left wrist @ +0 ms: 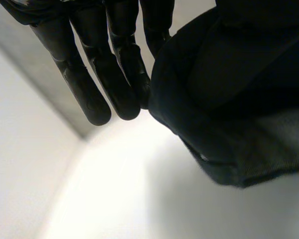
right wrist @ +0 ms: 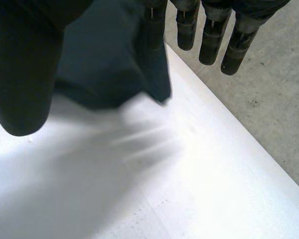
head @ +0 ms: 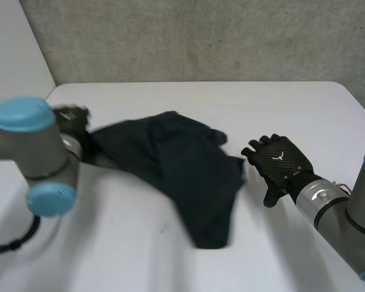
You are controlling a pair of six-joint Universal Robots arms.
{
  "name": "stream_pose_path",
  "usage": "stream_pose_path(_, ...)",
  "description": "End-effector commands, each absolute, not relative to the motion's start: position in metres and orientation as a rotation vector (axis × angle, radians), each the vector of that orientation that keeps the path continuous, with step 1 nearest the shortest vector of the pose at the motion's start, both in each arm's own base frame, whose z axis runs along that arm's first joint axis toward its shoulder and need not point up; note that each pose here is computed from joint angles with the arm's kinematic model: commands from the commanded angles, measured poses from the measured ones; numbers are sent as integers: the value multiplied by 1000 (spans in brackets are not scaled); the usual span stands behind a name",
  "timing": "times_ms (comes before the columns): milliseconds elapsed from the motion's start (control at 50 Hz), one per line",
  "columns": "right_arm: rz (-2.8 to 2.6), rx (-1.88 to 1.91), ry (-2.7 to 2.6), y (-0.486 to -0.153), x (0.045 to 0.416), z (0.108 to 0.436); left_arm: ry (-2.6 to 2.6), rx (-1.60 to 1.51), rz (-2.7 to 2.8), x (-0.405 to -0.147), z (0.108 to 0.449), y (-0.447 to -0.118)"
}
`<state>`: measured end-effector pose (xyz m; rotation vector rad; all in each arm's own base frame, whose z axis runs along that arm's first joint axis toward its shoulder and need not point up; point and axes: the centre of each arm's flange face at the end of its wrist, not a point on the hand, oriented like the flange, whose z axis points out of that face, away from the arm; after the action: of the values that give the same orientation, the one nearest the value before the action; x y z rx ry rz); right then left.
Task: Fold the shorts.
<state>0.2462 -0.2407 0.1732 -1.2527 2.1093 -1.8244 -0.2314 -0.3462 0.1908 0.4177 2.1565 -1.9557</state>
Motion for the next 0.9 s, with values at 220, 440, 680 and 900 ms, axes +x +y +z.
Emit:
stream_pose_path(220, -1907, -1086, 2234, -254, 236, 181, 1802, 629, -2651, -329, 306, -290)
stream_pose_path(440, -2033, -755, 2413, -291, 194, 195, 2059, 1538, -2525, -428, 194, -165)
stream_pose_path(680, -2043, -736, 2392, -299, 190, 202, 2017, 1475, -2585, -414, 230, -153)
stream_pose_path(900, -1709, -836, 2346, -270, 205, 213, 2119, 1164, -2523, -342, 279, -175)
